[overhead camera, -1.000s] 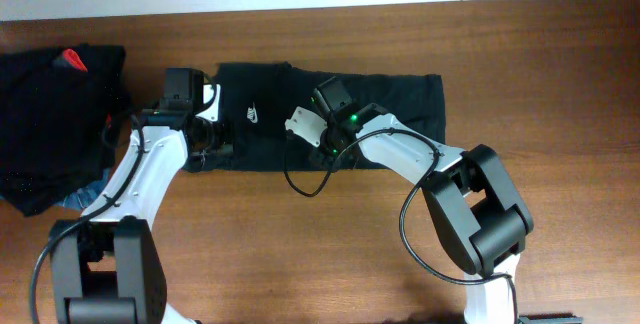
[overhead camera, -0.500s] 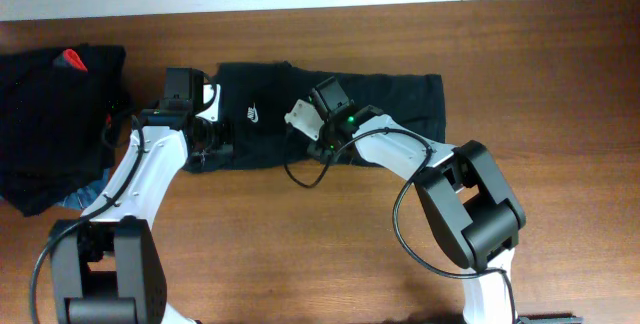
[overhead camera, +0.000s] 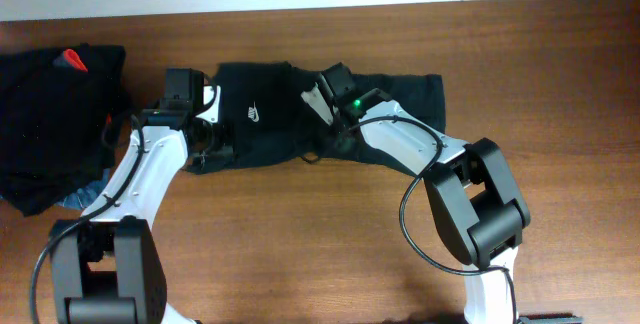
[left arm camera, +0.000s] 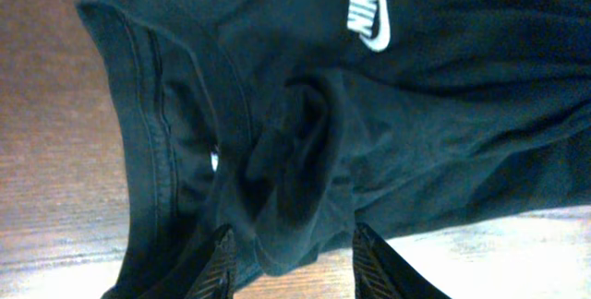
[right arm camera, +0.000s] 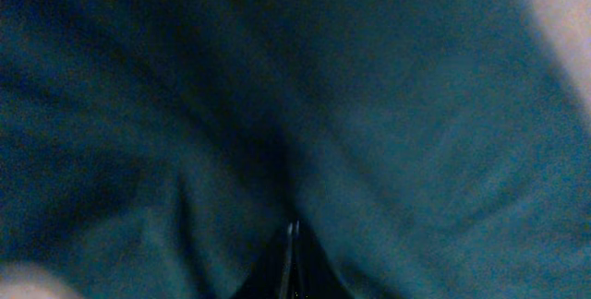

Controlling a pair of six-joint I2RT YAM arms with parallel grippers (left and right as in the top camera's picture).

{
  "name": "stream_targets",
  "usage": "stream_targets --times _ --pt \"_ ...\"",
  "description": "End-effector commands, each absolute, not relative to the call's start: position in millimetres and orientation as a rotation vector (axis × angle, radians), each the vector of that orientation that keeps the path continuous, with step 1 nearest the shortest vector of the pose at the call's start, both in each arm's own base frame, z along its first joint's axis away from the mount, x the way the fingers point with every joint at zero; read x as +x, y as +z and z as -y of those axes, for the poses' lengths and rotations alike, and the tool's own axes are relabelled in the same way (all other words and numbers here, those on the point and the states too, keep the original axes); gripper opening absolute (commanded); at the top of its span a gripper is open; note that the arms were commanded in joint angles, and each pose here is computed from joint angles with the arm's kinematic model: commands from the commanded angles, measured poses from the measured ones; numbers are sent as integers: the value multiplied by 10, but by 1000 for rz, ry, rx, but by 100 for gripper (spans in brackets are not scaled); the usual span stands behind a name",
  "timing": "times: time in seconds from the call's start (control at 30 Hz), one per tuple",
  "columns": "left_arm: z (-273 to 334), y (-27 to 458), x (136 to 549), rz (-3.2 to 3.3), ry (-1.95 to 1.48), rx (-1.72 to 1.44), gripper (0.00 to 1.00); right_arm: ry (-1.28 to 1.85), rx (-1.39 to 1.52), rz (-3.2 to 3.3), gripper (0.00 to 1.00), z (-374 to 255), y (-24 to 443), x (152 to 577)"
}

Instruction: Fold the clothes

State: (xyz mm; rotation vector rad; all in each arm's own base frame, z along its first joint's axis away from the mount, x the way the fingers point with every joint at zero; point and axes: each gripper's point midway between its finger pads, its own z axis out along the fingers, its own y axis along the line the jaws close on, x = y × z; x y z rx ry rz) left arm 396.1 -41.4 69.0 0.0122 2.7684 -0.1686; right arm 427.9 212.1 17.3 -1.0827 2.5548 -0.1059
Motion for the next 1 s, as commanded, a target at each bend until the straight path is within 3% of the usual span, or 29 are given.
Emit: stream_targets --times 0.0,0.13,0.33,0.43,0.5,0.8,0.87,0.93,0.97 --pt "401 703 3925 -2790 -160 1 41 -120 -918 -2685 4 -1895 233 4176" --pt "429 676 3882 -2805 -180 5 39 -113 -707 -2779 4 -1642 394 4117" --pt "476 586 3823 -2844 -222 9 18 28 -292 -3024 4 -1131 329 3878" --pt "520 506 3763 -2882 -262 11 20 39 -212 -3085 4 -914 297 3800" --pt "556 445 3743 -2901 -292 12 35 36 -175 -3114 4 -811 273 3757" --pt "569 341 3850 -2881 -298 15 34 25 -148 -3188 4 -714 109 3537" --pt "571 355 3902 -2859 -297 18 25 17 -148 -3206 4 -695 63 3476" --pt "572 367 3941 -2842 -297 20 9 -3 -140 -3225 4 -646 20 3416" --pt "572 369 3948 -2839 -297 20 7 -7 -128 -3232 4 -611 1 3397"
